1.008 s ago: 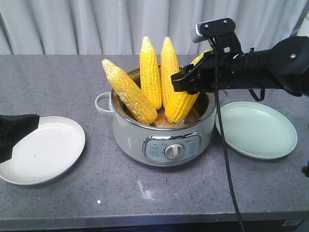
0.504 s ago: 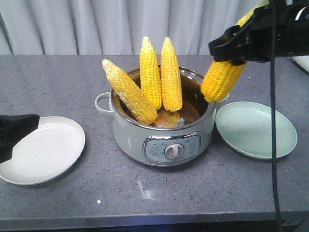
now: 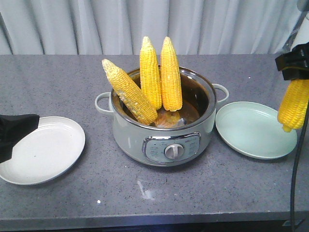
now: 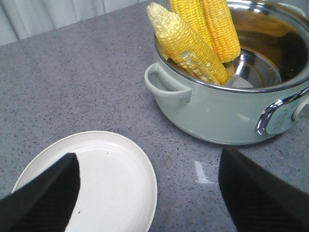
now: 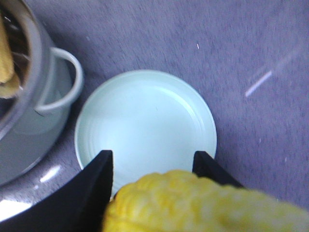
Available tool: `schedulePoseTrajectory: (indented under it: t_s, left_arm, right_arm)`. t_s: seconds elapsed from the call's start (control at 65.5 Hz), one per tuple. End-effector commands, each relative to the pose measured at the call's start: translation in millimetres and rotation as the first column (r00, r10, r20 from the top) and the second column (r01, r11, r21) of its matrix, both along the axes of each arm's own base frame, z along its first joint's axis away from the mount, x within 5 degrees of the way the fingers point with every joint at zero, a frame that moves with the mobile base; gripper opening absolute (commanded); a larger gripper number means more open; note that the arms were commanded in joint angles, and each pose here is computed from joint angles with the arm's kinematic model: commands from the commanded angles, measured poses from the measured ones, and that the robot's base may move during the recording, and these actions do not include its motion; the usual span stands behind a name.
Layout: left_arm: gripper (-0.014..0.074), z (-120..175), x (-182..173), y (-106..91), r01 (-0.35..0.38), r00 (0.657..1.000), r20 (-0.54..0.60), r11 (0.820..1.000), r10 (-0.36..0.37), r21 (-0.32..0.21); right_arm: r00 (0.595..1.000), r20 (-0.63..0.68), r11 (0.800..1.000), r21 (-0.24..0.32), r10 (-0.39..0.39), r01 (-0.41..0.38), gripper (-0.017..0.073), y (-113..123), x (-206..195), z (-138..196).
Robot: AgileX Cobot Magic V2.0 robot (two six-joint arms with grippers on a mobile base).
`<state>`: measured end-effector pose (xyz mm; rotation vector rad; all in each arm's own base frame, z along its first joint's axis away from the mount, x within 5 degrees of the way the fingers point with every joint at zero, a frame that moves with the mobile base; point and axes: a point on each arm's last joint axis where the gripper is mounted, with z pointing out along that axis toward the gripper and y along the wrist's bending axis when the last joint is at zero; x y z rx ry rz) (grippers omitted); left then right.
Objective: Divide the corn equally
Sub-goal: 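Lift the corn cob out and carry it over the green plate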
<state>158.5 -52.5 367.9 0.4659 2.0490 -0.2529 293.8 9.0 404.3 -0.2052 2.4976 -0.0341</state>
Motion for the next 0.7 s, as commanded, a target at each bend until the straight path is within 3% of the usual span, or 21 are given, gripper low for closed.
schedulePoseTrajectory:
  t_s: [0.0,0.336,0.687]
  left_arm:
    - [0.0554,15,1,-1.5,-0.005,0.997,0.078,0.999,0.009,-0.046]
    - [0.0554,15,1,-1.5,-0.005,0.997,0.078,0.999,0.009,-0.046]
    - [0.0554,15,1,-1.5,-0.005,0.997,0.078,0.999,0.009,-0.046]
  right_arm:
    - [0.999,0.036,1.000,-0.017,-0.013,0.014,0.0237,-6,2,8]
    - [0.992,-0.123,1.000,-0.024,-0.010,0.007,0.0239,-5,52,-49]
    - [0.990,-0.138,0.999,-0.049,-0.017,0.010,0.0266,-7,93,-97]
